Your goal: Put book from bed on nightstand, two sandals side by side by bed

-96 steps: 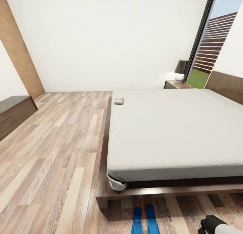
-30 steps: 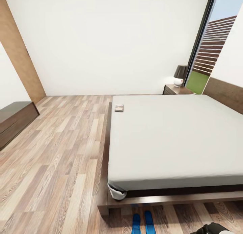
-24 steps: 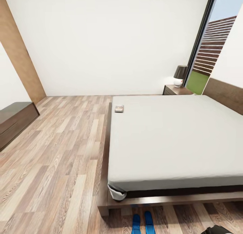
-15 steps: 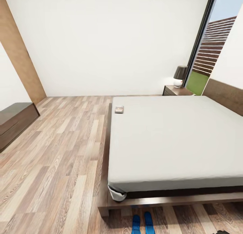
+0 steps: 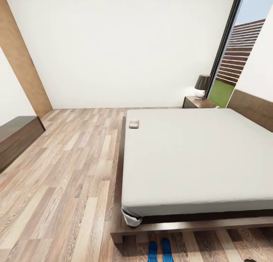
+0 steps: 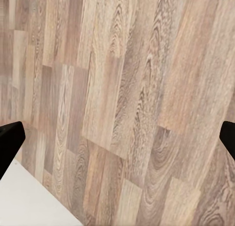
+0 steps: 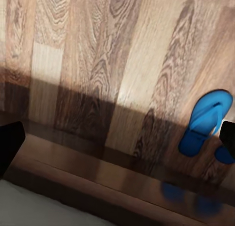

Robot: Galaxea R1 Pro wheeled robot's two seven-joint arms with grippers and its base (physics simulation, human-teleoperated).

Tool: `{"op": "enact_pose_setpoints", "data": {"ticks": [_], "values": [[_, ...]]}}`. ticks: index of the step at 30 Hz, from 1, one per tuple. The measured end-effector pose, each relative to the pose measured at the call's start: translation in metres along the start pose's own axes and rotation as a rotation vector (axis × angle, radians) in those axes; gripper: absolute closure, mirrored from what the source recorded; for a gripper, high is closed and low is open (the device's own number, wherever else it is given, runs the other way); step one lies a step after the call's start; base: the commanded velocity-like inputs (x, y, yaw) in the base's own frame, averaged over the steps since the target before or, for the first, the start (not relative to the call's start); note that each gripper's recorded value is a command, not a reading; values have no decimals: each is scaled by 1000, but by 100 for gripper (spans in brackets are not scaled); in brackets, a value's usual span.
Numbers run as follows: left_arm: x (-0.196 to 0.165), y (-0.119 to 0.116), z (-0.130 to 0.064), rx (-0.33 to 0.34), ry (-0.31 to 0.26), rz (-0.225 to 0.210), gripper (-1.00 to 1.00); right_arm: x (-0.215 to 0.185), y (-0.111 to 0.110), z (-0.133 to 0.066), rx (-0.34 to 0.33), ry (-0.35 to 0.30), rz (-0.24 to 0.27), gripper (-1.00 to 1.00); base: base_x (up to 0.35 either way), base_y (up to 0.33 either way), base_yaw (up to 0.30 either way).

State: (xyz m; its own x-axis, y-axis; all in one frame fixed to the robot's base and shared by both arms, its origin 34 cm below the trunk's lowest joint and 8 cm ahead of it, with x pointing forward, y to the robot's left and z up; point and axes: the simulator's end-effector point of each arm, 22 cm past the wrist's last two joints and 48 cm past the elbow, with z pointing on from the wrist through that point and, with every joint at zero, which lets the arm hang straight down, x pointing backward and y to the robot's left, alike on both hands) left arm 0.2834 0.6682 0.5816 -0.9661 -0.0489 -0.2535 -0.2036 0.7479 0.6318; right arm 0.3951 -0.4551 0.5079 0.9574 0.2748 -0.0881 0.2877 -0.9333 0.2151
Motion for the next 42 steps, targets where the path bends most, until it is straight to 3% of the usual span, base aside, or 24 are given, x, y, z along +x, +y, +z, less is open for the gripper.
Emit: {"op": "enact_pose_setpoints", "data": {"ticks": [12,14,17,18,22,27,30,35,36,38,42], "values": [[-4,11,-14,1,0,1,-100,-3,6,-18,3,-1,16,-100,0,0,0],[-5,13,-16,2,0,1,-100,-3,5,-21,11,3,41,-100,0,0,0],[-6,16,-20,2,1,1,-100,-1,2,-26,31,15,116,-100,0,0,0],[-6,17,-21,2,1,1,-100,-1,2,-27,31,15,117,-100,0,0,0],[-8,20,-25,2,1,1,-100,1,-1,-33,58,29,211,-100,0,0,0],[-9,25,-30,1,1,1,-100,1,-1,-40,68,30,244,-100,0,0,0],[-10,28,-34,1,1,1,-100,-2,1,-44,60,23,218,-100,0,0,0],[-11,32,-39,1,1,0,-100,-9,13,-51,10,-4,61,-100,0,0,0],[-11,33,-40,1,1,0,-100,-9,13,-52,10,-4,60,-100,0,0,0],[-12,35,-42,1,1,0,-100,-11,18,-55,-12,-12,4,-100,0,0,0],[-12,38,-46,2,1,1,-100,-13,27,-60,-47,-17,-56,-100,0,0,0]]}}
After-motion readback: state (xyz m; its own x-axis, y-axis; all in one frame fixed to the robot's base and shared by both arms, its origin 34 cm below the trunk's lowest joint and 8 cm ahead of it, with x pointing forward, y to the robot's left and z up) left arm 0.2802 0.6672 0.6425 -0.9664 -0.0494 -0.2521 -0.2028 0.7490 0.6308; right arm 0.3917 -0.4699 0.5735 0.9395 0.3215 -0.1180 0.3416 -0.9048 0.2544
